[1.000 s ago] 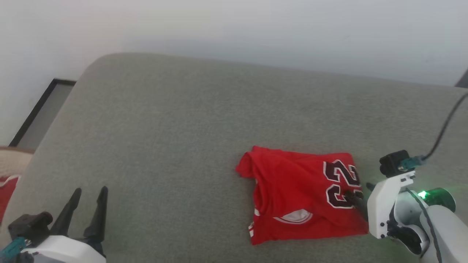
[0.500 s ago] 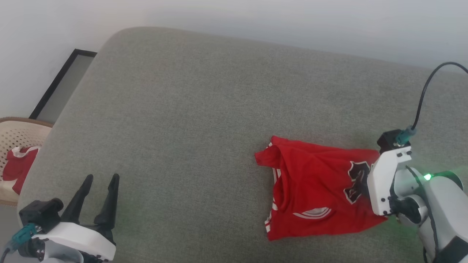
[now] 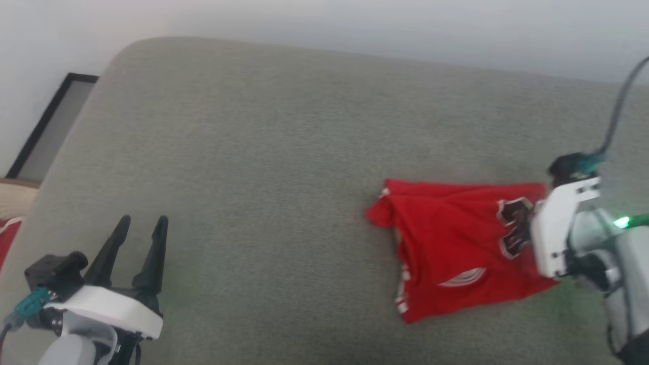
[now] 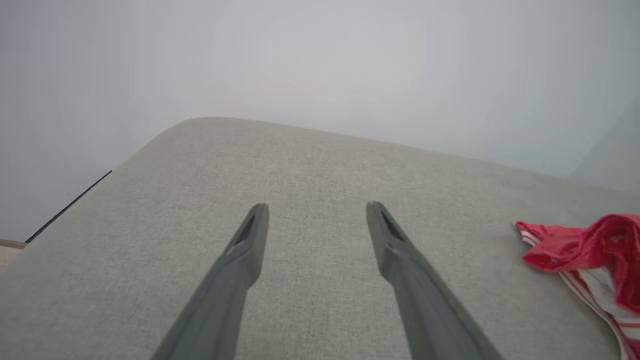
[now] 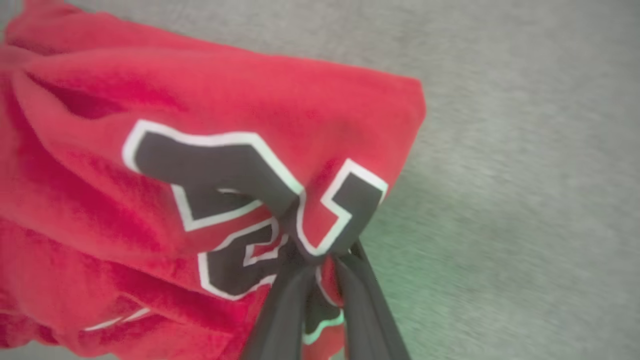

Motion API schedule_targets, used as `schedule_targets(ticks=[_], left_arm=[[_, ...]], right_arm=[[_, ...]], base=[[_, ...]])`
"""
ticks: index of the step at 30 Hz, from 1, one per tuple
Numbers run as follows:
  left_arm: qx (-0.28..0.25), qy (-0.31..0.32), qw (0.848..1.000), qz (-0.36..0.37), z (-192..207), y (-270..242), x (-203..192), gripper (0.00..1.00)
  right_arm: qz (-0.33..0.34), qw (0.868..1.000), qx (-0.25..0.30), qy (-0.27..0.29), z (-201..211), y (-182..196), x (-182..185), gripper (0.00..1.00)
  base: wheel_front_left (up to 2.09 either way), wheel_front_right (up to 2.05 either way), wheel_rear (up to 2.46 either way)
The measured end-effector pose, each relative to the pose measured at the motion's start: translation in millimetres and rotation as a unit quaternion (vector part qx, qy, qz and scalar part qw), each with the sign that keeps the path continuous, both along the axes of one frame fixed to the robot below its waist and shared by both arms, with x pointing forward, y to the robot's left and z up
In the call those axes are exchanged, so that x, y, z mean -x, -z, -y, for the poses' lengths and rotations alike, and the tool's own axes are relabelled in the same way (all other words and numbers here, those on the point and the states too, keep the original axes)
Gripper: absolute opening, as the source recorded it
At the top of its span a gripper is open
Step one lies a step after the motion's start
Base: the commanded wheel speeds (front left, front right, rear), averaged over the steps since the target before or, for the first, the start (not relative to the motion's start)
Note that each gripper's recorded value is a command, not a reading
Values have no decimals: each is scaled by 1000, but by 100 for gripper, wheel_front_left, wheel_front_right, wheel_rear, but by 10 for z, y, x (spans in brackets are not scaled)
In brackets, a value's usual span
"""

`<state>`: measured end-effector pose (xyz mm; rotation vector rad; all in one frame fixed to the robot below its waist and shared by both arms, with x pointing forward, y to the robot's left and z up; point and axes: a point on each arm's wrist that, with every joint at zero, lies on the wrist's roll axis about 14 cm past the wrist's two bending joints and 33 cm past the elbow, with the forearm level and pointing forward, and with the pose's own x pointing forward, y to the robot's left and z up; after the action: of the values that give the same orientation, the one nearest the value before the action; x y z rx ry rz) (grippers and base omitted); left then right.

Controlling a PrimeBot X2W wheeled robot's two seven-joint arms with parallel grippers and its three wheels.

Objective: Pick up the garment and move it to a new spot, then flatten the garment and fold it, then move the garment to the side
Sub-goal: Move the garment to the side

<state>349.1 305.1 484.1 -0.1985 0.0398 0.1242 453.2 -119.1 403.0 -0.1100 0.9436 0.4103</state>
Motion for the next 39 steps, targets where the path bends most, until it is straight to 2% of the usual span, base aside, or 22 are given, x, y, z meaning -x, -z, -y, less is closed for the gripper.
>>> schedule_targets(ticks=[1,11,23,34,39], left_arm=[[-1,13,1000,7,73,-38,-94,100],[6,93,995,36,609,-156,-601,100],[17,195,980,44,1330,-93,-1198,100],[15,267,963,33,1773,122,-1577,100],[14,291,956,26,1908,250,-1690,100]], right_arm=[[14,1000,7,20,190,-83,-52,0],[96,989,65,93,1099,-565,-292,0],[153,956,153,197,2247,-1029,-436,0],[154,923,241,257,3058,-1047,-379,0],[144,911,268,279,3279,-928,-338,0]], base=[[0,0,0],[0,0,0],[0,0,0],[0,0,0],[0,0,0]])
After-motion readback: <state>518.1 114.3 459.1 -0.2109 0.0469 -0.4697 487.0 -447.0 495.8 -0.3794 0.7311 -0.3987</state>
